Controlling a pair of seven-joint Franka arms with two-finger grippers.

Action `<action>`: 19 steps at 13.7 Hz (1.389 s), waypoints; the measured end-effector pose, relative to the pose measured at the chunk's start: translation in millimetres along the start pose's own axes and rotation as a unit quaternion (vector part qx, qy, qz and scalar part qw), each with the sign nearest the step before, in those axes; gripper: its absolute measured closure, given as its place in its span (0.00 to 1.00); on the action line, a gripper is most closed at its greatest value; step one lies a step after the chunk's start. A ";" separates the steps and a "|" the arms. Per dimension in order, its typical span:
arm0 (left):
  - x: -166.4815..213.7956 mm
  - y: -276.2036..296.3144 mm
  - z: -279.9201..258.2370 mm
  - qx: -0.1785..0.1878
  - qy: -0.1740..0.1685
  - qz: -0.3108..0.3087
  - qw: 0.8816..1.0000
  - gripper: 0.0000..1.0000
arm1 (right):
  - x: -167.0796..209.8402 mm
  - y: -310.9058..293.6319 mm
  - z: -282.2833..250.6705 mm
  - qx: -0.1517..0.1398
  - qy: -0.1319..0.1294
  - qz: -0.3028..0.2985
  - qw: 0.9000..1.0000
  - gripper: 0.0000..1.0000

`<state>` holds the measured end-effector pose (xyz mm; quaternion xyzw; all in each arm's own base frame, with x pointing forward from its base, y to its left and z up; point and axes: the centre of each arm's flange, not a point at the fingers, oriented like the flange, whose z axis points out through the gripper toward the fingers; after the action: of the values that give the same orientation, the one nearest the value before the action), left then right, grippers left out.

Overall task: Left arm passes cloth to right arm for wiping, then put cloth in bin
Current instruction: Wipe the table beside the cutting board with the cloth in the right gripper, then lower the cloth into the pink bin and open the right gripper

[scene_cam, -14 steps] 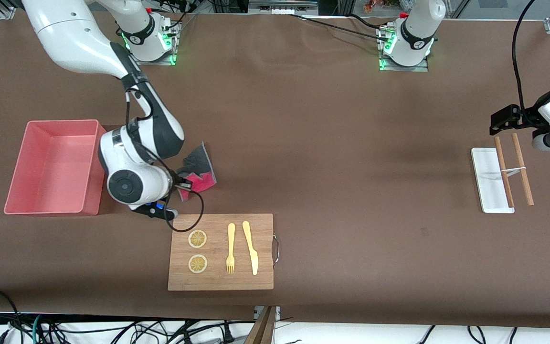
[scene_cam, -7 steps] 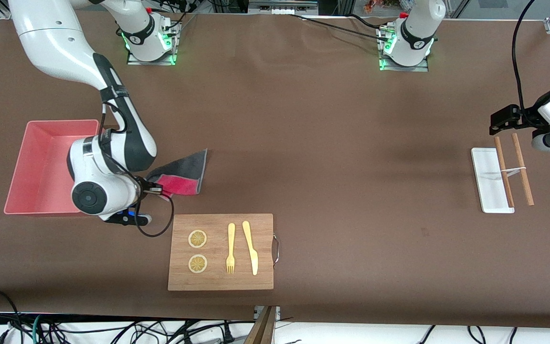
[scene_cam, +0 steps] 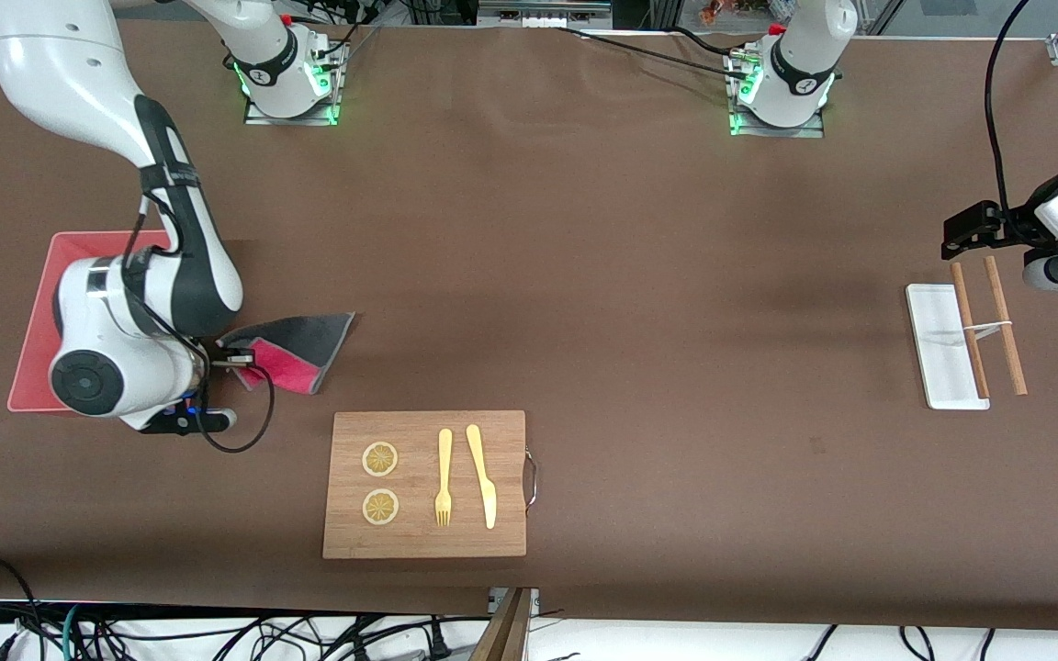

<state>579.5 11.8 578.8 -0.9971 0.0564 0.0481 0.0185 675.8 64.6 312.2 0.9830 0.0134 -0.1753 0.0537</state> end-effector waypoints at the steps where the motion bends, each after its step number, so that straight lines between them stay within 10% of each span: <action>1: 0.0 0.0 0.0 0.000 0.000 0.000 1.000 0.00 | -7.8 1.5 -17.9 -0.001 -0.005 0.000 1.000 0.98; 11: 0.1 0.0 -0.2 0.000 0.000 0.000 1.000 0.00 | -85.9 90.5 -152.8 0.006 -0.039 -0.054 0.998 0.98; 19: 0.1 0.1 -0.5 0.000 0.000 0.000 1.000 0.00 | -124.3 258.8 -135.0 -0.003 -0.057 -0.120 0.991 0.98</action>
<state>579.7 11.7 579.3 -0.9971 0.0564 0.0478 0.0185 617.2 -178.7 507.3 0.9625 0.1288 -0.2362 0.0361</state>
